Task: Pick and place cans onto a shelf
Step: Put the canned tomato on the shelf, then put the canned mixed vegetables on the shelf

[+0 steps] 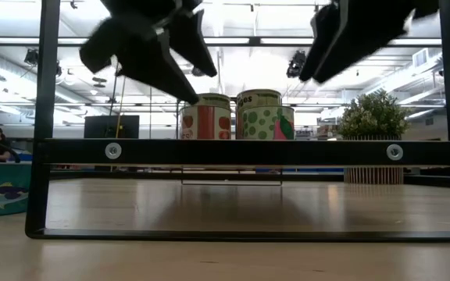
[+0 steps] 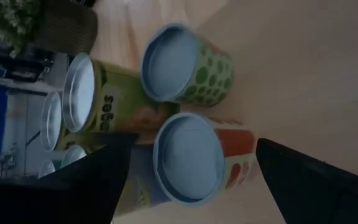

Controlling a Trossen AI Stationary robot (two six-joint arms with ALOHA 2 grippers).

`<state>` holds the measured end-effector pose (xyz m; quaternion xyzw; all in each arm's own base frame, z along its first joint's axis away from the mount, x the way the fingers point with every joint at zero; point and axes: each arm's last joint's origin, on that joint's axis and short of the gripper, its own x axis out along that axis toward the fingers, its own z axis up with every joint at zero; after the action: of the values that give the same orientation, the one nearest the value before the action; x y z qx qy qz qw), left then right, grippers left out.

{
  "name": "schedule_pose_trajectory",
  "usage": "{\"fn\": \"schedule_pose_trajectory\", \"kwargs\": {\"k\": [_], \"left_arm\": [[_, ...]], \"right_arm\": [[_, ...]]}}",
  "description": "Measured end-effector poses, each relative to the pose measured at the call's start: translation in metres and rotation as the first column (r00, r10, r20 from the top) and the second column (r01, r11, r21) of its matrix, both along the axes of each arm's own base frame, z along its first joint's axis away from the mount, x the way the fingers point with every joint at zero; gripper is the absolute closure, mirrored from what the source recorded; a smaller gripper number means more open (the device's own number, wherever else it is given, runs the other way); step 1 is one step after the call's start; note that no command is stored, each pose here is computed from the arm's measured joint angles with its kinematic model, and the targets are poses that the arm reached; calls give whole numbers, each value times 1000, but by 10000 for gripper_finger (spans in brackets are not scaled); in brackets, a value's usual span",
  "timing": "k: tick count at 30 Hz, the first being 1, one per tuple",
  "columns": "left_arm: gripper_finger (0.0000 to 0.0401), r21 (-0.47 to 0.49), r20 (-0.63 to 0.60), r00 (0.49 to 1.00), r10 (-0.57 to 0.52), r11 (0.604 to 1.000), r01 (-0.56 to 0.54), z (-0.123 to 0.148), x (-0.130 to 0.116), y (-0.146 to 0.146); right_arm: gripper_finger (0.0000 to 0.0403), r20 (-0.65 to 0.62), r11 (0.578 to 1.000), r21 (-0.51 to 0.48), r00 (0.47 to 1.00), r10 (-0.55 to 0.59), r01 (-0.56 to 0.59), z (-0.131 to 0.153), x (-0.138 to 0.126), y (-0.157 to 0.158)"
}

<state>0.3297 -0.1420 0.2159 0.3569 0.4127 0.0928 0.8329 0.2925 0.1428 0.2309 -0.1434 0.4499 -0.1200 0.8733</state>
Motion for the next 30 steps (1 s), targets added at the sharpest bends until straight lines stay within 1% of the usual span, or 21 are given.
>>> {"fn": "schedule_pose_trajectory", "kwargs": {"k": [3, 5, 8, 13, 17, 20, 25, 30], "left_arm": [[49, 19, 24, 999, 45, 999, -46, -4, 0, 4], [49, 12, 42, 996, 85, 996, -85, -5, 0, 8], [49, -16, 65, 988, 142, 990, -141, -5, 3, 16], [49, -34, 76, 978, 194, 981, -191, -5, 7, 28], [49, -61, 69, 980, 186, 981, -182, -5, 8, 29], [49, -64, 70, 982, 175, 983, -171, -5, 7, 25], [49, -42, 68, 986, 152, 988, -149, -6, 3, 15], [49, -5, 75, 989, 128, 992, -128, -5, -3, 5]], "right_arm": [[62, 25, 999, -36, 1000, -7, 8, -11, 0, -4], [62, 36, 998, -58, 999, -25, 27, -16, 0, -8], [62, 67, 995, -91, 997, -41, 47, -17, 4, -14], [62, 77, 993, -102, 996, -52, 59, -17, 10, -23], [62, 68, 992, -101, 996, -63, 70, -17, 12, -29], [62, 62, 993, -98, 996, -61, 67, -17, 13, -31], [62, 60, 994, -90, 997, -53, 58, -10, 12, -24], [62, 86, 997, -80, 996, -11, 18, 1, 11, -10]]}}
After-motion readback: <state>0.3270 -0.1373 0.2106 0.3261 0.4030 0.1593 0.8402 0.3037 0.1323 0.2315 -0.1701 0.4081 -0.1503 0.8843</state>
